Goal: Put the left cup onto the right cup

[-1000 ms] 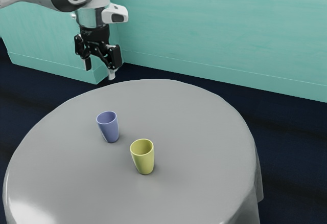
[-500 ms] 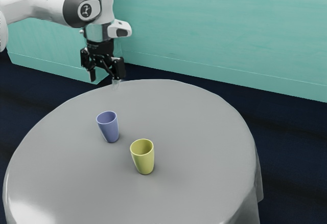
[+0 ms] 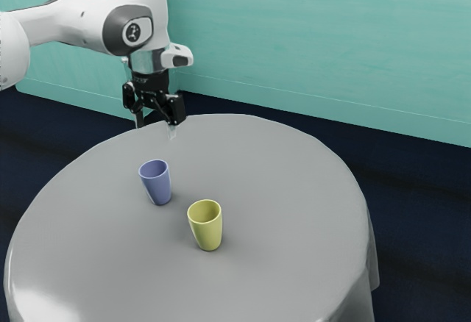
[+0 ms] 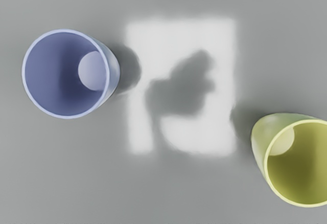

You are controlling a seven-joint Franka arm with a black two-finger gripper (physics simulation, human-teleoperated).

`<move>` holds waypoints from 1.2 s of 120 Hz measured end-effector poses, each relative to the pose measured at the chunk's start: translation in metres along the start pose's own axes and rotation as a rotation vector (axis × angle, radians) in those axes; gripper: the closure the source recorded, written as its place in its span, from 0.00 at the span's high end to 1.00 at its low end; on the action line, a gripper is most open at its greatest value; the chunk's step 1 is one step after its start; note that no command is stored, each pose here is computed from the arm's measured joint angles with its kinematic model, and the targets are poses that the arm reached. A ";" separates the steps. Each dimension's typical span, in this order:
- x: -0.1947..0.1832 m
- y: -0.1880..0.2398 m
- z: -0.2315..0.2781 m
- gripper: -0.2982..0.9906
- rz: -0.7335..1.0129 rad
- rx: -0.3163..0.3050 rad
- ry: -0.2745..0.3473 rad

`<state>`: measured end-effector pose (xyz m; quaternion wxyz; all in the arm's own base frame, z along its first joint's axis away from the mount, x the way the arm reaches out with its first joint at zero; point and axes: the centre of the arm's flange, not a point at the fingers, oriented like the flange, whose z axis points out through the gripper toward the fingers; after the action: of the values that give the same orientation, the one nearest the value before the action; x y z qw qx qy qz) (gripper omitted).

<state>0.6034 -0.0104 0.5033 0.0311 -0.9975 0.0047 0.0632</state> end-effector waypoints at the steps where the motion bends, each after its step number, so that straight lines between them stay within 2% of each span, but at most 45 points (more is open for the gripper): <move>1: 0.000 0.000 0.001 0.77 0.000 0.000 -0.001; 41: 0.021 -0.008 0.046 0.74 -0.014 -0.010 -0.020; 92: 0.038 -0.021 0.074 0.70 -0.035 -0.017 -0.011; 144: 0.043 -0.035 0.098 0.66 -0.066 -0.042 -0.030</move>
<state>0.6340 0.0305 0.4031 0.0122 -0.9965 -0.0302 0.0773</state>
